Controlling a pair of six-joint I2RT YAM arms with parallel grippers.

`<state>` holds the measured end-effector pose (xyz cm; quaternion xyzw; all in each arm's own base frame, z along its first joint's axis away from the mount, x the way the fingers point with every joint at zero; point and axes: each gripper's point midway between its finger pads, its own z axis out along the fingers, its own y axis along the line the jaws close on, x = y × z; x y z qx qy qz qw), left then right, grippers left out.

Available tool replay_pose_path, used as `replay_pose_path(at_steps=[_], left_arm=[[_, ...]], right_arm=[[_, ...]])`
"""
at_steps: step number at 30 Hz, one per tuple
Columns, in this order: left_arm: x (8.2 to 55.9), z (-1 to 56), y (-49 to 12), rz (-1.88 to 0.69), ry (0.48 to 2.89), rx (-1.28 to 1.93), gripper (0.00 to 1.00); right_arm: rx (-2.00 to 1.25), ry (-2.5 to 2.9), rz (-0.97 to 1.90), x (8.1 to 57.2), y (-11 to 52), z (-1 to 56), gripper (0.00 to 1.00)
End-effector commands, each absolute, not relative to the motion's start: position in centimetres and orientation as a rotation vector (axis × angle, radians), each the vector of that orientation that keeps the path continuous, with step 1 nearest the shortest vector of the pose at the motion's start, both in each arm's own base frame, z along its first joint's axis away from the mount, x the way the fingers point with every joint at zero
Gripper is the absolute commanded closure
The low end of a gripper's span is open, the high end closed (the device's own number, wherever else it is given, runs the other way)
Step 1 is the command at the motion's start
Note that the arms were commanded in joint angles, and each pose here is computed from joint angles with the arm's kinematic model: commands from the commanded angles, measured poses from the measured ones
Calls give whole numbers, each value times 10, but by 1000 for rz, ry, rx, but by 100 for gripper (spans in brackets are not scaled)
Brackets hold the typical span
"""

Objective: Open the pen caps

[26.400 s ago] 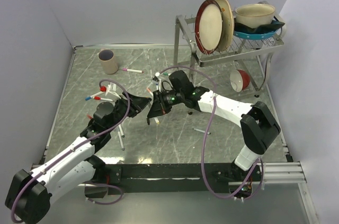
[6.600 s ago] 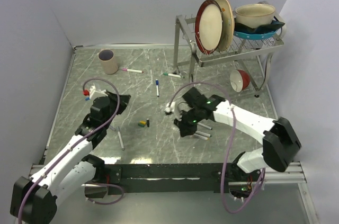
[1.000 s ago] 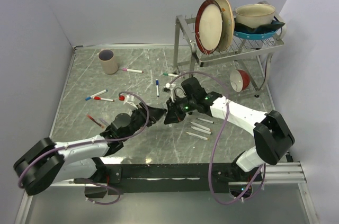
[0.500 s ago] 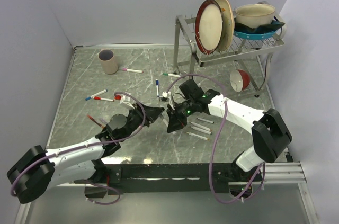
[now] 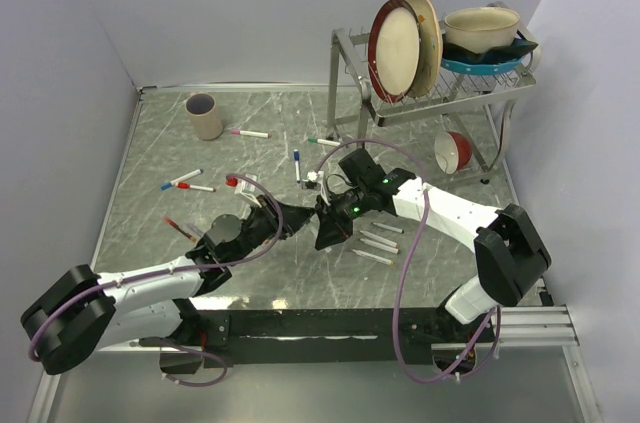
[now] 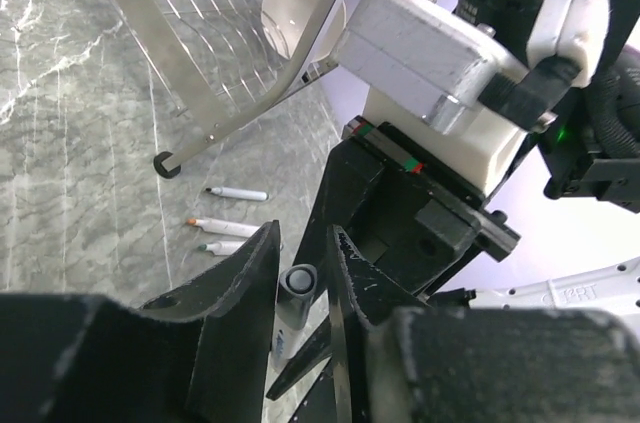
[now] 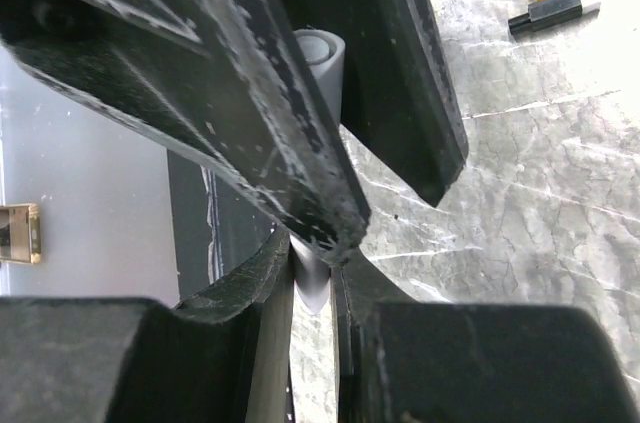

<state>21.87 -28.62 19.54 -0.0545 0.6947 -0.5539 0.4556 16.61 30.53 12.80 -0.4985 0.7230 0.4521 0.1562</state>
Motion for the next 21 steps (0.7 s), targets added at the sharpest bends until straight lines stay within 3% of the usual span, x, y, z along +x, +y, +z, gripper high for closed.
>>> replay_pose_path(at_steps=[1, 5, 6, 8, 12, 17, 21], left_arm=[[218, 220, -294, -1399, 1634, -69, 70], [218, 218, -293, -1398, 1635, -69, 74], [217, 218, -293, -1399, 1639, -69, 78], [221, 216, -290, -1370, 1659, -94, 99], [231, 221, -267, -1269, 1644, -214, 99], [251, 218, -176, -965, 1544, -613, 99], [249, 223, -133, -836, 1484, -743, 99]], right_arm=[[-1410, 1994, 1304, 176, 313, 147, 100], [-1397, 2002, 1304, 179, 311, 146, 100], [-1402, 1997, 1305, 178, 312, 147, 100], [-1409, 2003, 1304, 177, 311, 145, 100], [-1494, 2006, 1282, 174, 306, 137, 100], [-1636, 2048, 1229, 159, 299, 117, 100], [-1771, 2082, 1128, 143, 296, 98, 100]])
